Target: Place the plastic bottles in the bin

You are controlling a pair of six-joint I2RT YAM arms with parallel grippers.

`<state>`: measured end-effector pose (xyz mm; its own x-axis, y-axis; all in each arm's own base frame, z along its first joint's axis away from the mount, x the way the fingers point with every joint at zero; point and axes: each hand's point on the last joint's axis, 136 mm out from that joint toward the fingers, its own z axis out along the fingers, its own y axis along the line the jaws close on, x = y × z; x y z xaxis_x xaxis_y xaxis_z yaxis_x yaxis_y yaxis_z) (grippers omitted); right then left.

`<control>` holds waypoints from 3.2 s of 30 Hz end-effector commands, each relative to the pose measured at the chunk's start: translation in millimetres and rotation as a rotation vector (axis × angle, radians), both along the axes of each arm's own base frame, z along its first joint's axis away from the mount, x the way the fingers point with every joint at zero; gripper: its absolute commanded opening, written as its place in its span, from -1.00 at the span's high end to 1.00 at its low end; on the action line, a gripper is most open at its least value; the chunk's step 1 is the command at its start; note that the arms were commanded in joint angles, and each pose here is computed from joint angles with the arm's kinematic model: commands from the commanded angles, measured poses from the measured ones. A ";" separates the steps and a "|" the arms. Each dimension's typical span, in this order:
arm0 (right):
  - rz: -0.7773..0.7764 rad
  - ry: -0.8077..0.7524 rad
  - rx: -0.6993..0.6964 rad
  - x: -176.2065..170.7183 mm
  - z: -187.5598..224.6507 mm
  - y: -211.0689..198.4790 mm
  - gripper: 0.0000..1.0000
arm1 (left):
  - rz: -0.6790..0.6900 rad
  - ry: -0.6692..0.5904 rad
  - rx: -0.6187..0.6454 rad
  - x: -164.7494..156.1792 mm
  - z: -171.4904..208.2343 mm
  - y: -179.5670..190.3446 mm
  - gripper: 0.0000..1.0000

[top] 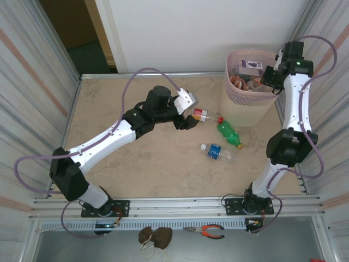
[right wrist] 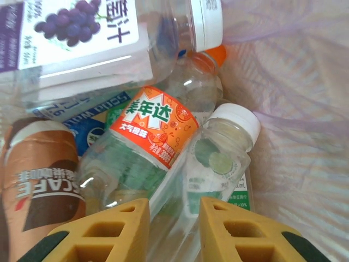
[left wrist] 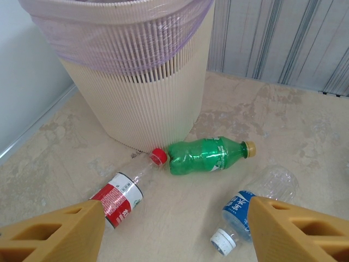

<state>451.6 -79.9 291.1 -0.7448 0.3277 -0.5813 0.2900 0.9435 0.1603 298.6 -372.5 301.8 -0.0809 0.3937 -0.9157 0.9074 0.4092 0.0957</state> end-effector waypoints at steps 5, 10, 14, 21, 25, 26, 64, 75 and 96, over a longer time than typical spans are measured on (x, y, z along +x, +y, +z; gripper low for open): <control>0.031 -0.142 0.010 -29.1 65.2 23.3 0.39 | 0.000 -0.021 -0.038 0.8 17.6 0.6 -0.40; 0.081 -0.154 0.002 -47.5 72.9 42.0 0.38 | 0.002 -0.018 -0.033 -0.8 17.9 2.9 -0.40; 0.141 -0.177 -0.019 -63.4 76.1 63.6 0.38 | 0.009 -0.013 -0.030 -2.1 17.8 6.1 -0.40; 0.299 -0.161 -0.079 -90.0 49.7 109.8 0.35 | 0.038 0.019 -0.018 -2.8 9.3 16.8 -0.40; 0.399 -0.150 -0.124 -104.1 30.9 129.1 0.32 | 0.053 0.048 -0.008 -3.8 2.5 22.5 -0.39; 0.432 -0.141 -0.145 -107.5 22.9 133.4 0.30 | 0.059 0.052 -0.008 -3.7 1.8 24.6 -0.39; 1.433 0.459 -0.483 -175.3 -206.7 275.1 -0.32 | 0.349 0.158 -0.138 -3.7 -15.4 136.7 -0.38; 1.483 0.614 -0.493 -180.1 -249.0 271.9 -0.32 | 0.366 0.170 -0.146 -7.2 -17.8 142.1 -0.38; 1.493 0.658 -0.524 -183.1 -261.5 264.4 0.20 | 0.369 0.174 -0.156 -8.8 -17.0 143.2 -0.39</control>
